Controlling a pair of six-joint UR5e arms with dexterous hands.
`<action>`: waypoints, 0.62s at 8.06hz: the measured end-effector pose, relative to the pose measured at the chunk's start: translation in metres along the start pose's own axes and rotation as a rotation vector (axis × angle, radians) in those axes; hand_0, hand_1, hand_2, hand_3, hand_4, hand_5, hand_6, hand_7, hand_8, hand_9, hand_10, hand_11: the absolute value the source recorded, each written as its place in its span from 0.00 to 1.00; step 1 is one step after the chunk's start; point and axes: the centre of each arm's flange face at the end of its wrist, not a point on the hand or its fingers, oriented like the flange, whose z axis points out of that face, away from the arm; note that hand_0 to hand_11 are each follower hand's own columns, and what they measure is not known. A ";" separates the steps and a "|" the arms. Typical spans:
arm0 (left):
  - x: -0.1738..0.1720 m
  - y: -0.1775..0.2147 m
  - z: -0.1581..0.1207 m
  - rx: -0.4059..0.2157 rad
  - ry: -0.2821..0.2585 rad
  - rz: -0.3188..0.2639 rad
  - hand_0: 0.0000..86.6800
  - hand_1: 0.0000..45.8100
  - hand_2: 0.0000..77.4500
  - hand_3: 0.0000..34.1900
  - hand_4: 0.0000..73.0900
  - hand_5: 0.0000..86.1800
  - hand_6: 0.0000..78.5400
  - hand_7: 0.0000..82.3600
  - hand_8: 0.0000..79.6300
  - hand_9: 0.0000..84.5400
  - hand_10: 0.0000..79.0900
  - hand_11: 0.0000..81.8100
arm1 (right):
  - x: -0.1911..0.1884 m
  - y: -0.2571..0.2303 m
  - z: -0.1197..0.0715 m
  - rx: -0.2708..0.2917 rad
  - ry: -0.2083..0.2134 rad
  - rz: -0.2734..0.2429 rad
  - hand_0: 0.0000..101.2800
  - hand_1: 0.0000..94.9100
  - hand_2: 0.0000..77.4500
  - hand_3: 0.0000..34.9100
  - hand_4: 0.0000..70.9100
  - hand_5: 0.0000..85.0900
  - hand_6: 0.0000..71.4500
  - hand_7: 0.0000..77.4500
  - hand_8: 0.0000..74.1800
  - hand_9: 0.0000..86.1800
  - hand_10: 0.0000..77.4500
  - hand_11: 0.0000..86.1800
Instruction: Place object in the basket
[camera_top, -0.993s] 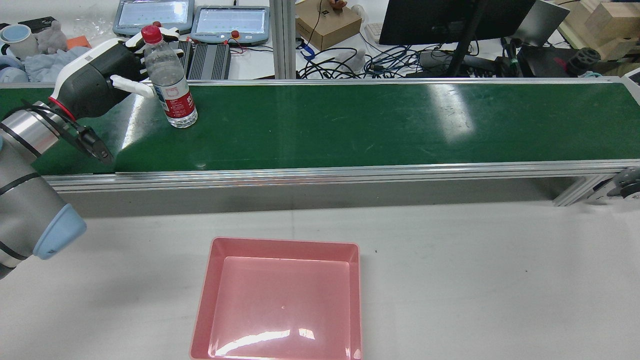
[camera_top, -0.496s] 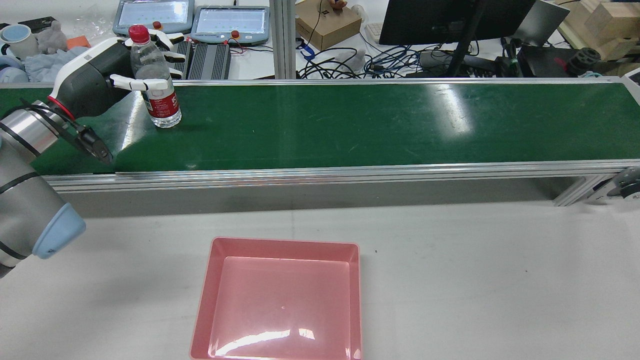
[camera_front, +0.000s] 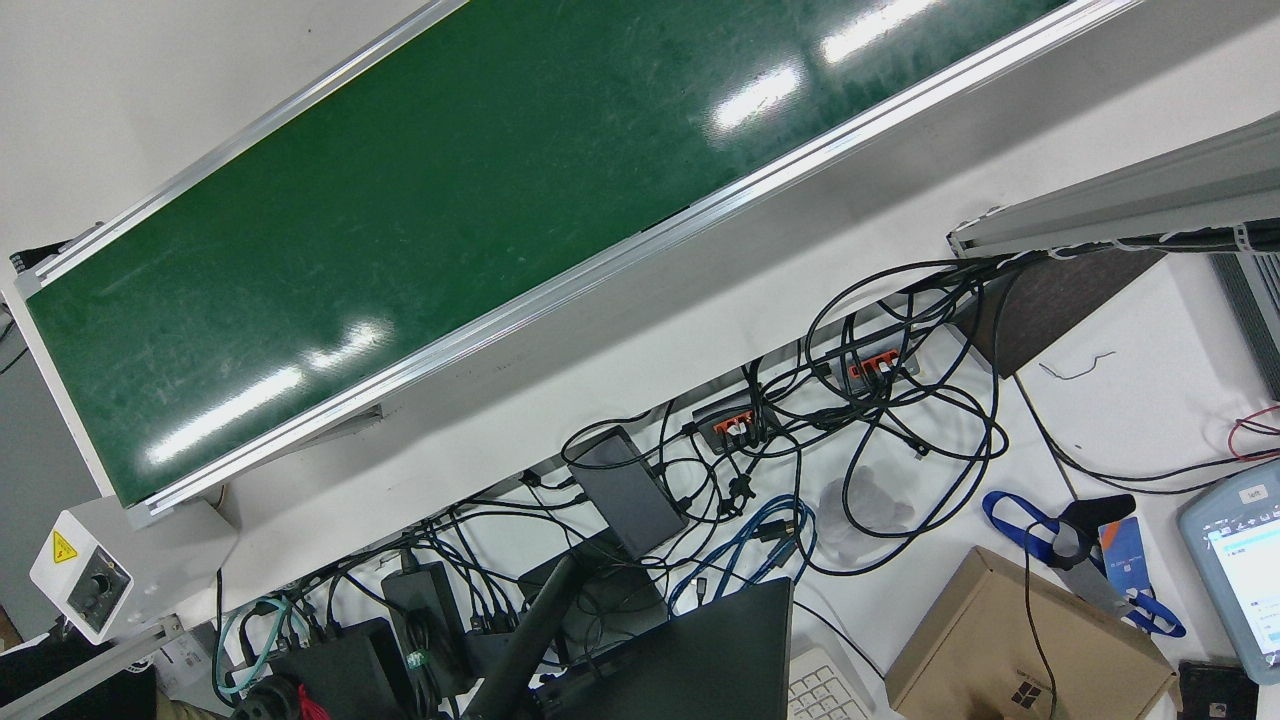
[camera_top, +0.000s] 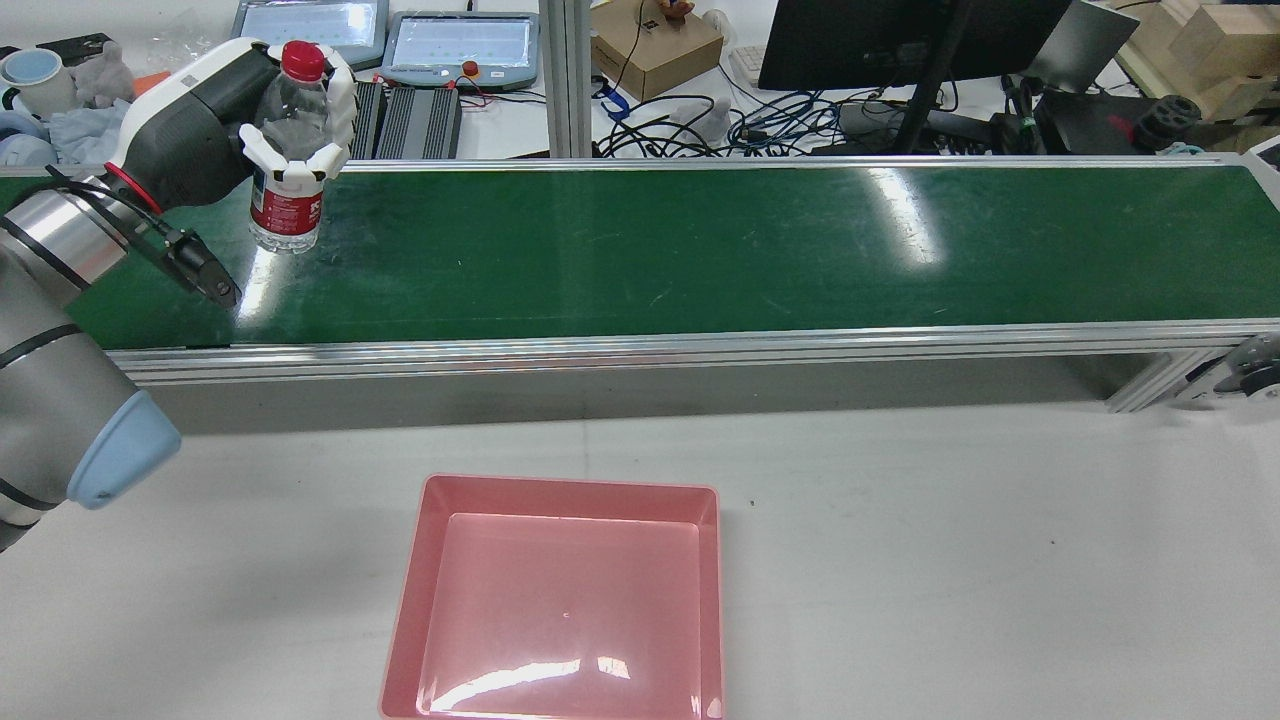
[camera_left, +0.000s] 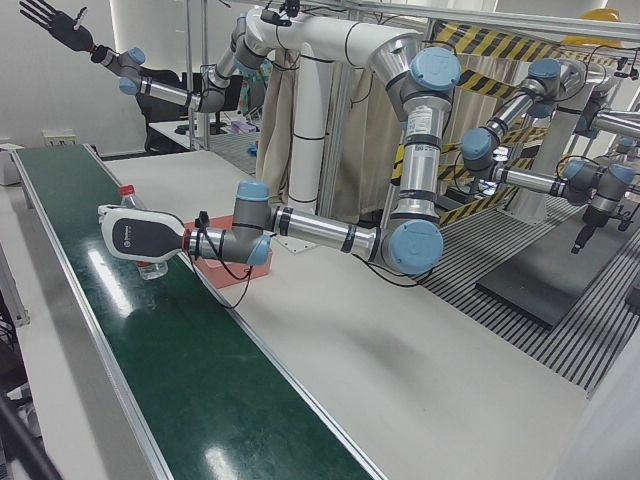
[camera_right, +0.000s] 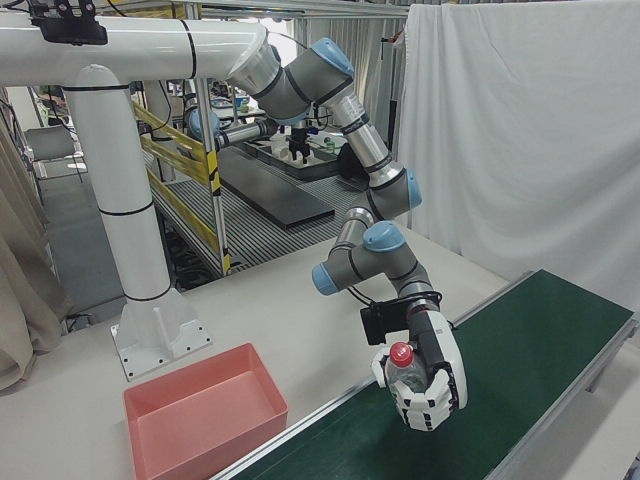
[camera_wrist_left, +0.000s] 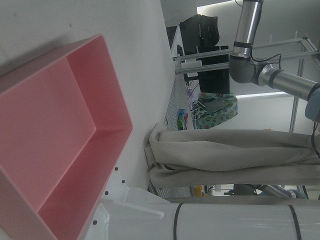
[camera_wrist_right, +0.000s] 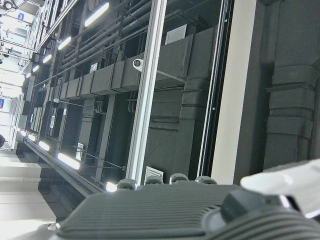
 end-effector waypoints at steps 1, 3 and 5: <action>0.006 0.018 0.002 -0.013 0.002 -0.004 0.91 0.15 0.71 0.01 0.60 0.73 0.80 0.72 0.82 0.70 0.74 0.69 | 0.000 0.000 0.000 0.000 0.000 0.000 0.00 0.00 0.01 0.01 0.01 0.00 0.00 0.01 0.00 0.00 0.00 0.00; 0.006 0.072 -0.005 -0.048 -0.020 -0.028 0.91 0.13 0.72 0.01 0.62 0.73 0.80 0.72 0.82 0.70 0.75 0.70 | 0.000 0.000 0.000 0.000 0.000 0.000 0.00 0.00 0.01 0.01 0.01 0.00 0.00 0.01 0.00 0.00 0.00 0.00; -0.006 0.125 -0.020 -0.082 -0.063 -0.058 0.91 0.18 0.67 0.01 0.60 0.73 0.80 0.72 0.82 0.70 0.75 0.70 | 0.000 0.000 -0.001 0.001 0.000 0.000 0.00 0.00 0.01 0.00 0.01 0.00 0.00 0.01 0.00 0.00 0.00 0.00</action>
